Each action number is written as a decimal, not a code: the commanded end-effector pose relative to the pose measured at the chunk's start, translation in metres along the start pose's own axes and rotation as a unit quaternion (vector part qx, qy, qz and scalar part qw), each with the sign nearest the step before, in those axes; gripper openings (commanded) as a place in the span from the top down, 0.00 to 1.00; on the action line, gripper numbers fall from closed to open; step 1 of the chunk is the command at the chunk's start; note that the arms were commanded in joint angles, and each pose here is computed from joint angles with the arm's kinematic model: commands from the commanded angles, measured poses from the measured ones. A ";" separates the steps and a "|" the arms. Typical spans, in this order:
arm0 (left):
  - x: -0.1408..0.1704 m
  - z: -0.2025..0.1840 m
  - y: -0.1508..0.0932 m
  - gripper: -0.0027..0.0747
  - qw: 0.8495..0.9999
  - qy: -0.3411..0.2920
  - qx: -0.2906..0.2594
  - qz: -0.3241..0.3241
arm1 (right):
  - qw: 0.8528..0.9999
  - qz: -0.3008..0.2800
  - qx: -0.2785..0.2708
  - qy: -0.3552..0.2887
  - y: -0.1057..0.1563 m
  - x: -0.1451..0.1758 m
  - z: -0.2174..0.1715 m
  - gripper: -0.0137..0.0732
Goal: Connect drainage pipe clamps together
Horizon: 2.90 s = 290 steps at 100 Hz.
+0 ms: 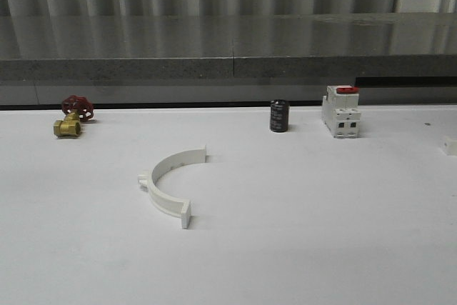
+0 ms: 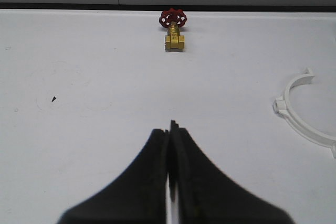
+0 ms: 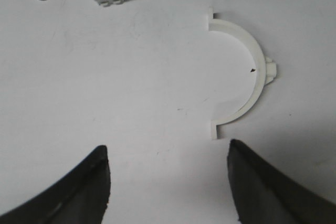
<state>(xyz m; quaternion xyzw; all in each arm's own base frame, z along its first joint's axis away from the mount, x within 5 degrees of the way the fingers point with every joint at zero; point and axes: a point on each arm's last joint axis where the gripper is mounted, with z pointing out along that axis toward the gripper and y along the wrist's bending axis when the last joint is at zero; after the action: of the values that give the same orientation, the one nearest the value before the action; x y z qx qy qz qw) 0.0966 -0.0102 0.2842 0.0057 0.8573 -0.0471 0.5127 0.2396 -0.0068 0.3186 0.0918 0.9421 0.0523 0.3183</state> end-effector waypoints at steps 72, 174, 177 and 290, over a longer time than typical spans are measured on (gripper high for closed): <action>-0.015 -0.005 -0.002 0.99 0.999 -0.047 0.006 -0.007 | 0.993 -0.064 0.058 0.087 -0.079 -0.067 0.137 0.28; -0.015 -0.005 -0.002 0.99 0.999 -0.047 0.006 -0.007 | 0.983 -0.050 0.047 0.170 -0.088 -0.043 0.185 0.54; -0.015 -0.005 -0.002 0.99 0.999 -0.047 0.006 -0.007 | 0.983 -0.050 0.047 0.171 -0.088 -0.042 0.185 0.58; -0.015 -0.005 -0.002 0.99 0.999 -0.047 0.006 -0.007 | 0.991 -0.037 -0.001 0.125 0.057 -0.057 0.144 0.80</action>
<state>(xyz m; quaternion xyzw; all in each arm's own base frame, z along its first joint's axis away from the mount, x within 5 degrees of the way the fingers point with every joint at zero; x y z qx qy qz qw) 0.0966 -0.0102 0.2842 0.0057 0.8573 -0.0471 0.5127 0.3813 0.0095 0.2131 0.0460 0.9873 0.0446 0.1451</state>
